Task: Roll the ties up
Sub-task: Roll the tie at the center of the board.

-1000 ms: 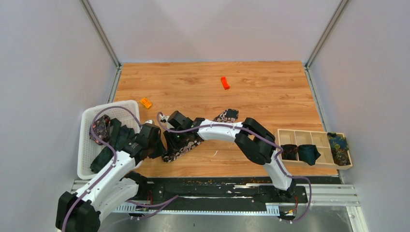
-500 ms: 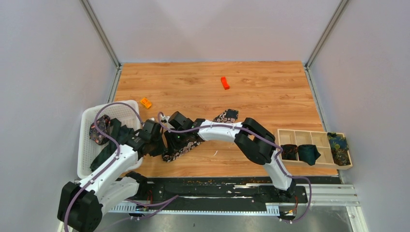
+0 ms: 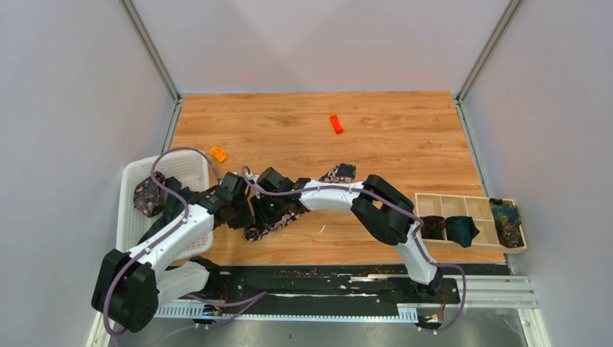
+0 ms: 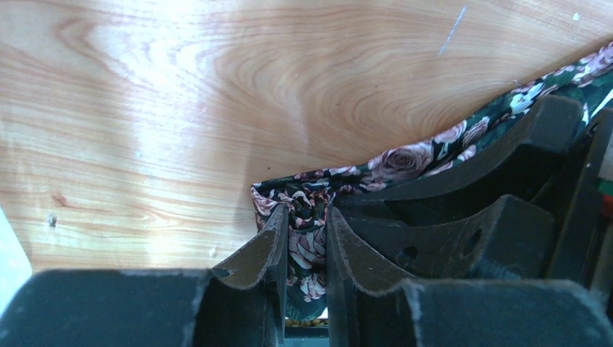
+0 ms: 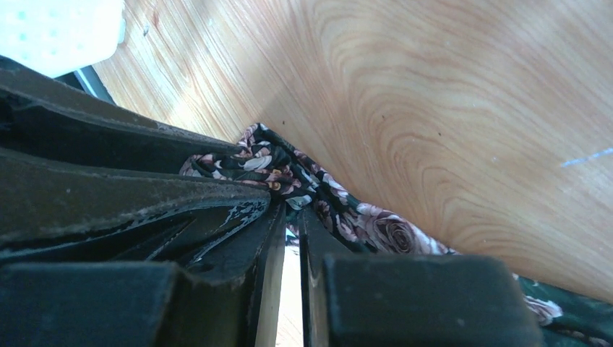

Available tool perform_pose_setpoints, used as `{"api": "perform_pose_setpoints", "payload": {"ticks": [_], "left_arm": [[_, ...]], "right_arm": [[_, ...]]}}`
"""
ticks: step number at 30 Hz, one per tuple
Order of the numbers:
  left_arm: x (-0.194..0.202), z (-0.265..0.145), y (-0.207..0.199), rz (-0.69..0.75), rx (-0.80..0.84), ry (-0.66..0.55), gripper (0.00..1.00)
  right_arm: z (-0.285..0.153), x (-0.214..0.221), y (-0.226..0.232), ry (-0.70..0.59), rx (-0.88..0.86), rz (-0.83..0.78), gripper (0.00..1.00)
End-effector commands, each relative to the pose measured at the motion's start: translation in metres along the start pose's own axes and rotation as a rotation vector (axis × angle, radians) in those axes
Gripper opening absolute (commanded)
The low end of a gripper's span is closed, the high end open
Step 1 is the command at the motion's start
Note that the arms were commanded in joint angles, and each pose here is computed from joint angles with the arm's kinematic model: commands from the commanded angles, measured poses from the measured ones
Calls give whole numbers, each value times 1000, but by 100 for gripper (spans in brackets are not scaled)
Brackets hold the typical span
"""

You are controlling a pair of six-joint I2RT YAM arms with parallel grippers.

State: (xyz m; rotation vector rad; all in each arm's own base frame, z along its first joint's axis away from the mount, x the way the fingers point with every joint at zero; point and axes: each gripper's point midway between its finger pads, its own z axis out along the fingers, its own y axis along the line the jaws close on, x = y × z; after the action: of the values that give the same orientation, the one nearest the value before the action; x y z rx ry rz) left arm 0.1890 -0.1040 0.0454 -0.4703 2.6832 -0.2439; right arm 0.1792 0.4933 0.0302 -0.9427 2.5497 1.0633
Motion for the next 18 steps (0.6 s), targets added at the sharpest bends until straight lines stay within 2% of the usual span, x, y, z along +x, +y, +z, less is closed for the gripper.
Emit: {"api": "perform_pose_setpoints", "payload": {"ticks": [1,18], "left_arm": [[-36,-1,-39,-18,102,-125,9],[-28,5,-36,69,-16,-152,8]], "right_arm": [[-18,-6,11,-29,-35,-35,14],[-77,-23,-37,-118,81,11,23]]}}
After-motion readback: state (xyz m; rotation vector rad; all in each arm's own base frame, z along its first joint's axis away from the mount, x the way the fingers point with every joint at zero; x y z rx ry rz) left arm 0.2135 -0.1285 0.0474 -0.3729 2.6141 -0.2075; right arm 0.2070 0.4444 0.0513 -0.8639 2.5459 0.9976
